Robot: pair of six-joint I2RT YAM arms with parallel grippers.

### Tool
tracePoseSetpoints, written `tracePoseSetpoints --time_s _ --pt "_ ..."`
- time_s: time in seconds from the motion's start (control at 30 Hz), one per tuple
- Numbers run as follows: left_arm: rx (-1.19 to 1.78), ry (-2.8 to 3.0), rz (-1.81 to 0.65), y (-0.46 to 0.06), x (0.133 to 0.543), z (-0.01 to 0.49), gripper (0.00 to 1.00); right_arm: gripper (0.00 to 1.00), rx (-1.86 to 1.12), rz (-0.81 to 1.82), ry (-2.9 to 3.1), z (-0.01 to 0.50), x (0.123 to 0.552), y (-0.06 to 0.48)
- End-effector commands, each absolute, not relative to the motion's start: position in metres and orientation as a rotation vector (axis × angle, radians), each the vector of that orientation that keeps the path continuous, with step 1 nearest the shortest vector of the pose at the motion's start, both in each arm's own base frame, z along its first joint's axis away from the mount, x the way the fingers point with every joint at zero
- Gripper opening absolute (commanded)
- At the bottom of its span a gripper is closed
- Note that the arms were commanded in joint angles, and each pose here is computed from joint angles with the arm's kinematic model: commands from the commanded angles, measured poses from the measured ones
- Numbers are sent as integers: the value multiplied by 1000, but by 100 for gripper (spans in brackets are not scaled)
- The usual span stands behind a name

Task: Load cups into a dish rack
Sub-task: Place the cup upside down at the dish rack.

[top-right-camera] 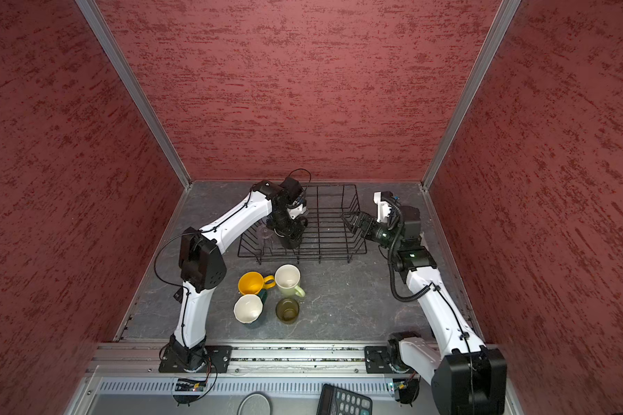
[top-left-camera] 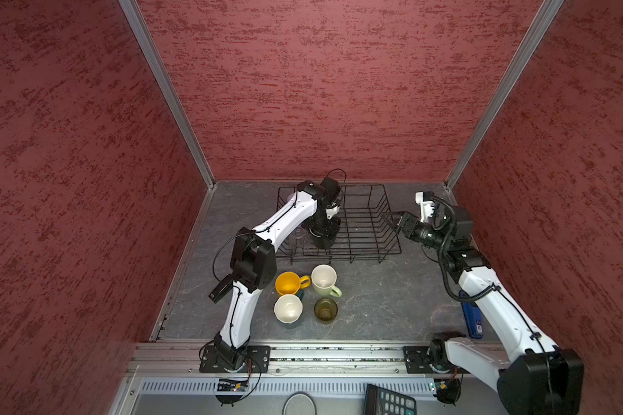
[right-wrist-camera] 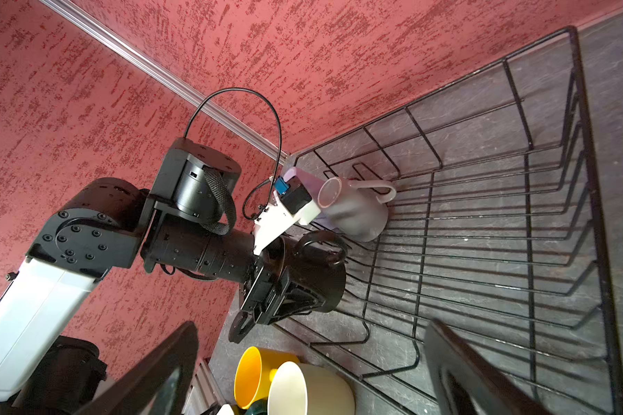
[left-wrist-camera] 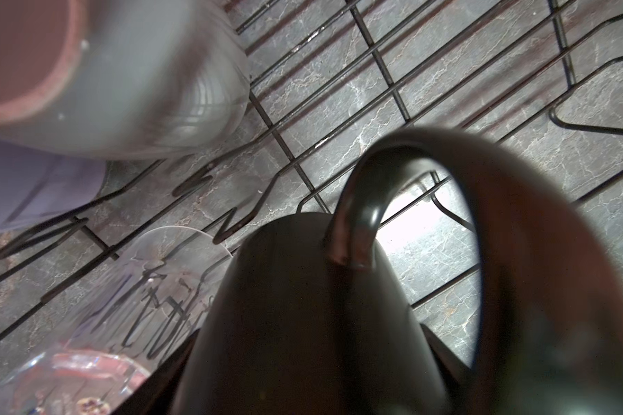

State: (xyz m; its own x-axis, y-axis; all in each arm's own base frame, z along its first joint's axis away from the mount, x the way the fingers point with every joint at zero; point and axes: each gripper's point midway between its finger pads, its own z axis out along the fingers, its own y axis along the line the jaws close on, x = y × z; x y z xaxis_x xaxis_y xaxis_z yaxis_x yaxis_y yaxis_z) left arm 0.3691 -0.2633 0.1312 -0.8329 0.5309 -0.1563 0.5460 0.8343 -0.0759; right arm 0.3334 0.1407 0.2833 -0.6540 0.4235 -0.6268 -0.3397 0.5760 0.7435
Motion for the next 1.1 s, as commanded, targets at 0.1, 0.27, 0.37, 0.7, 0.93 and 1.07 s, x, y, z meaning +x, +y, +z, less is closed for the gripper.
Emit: tracePoseSetpoints --time_s 0.1,0.27,0.37,0.7,0.93,1.07 --pt "839 2905 -201 -265 370 123 14 99 59 1161 1943 288 334 140" --pt "841 2921 -200 -265 371 114 18 99 61 1165 1942 288 334 140" --pt "841 2932 -188 -265 373 107 18 99 61 1167 1943 288 335 140" --pt "820 2945 -211 -265 377 100 27 99 64 1178 1945 287 337 141" --pt "840 2968 -221 -265 372 96 73 99 66 1179 1946 287 338 141" --pt "842 2964 -219 -264 372 97 86 99 66 1180 1946 287 337 141"
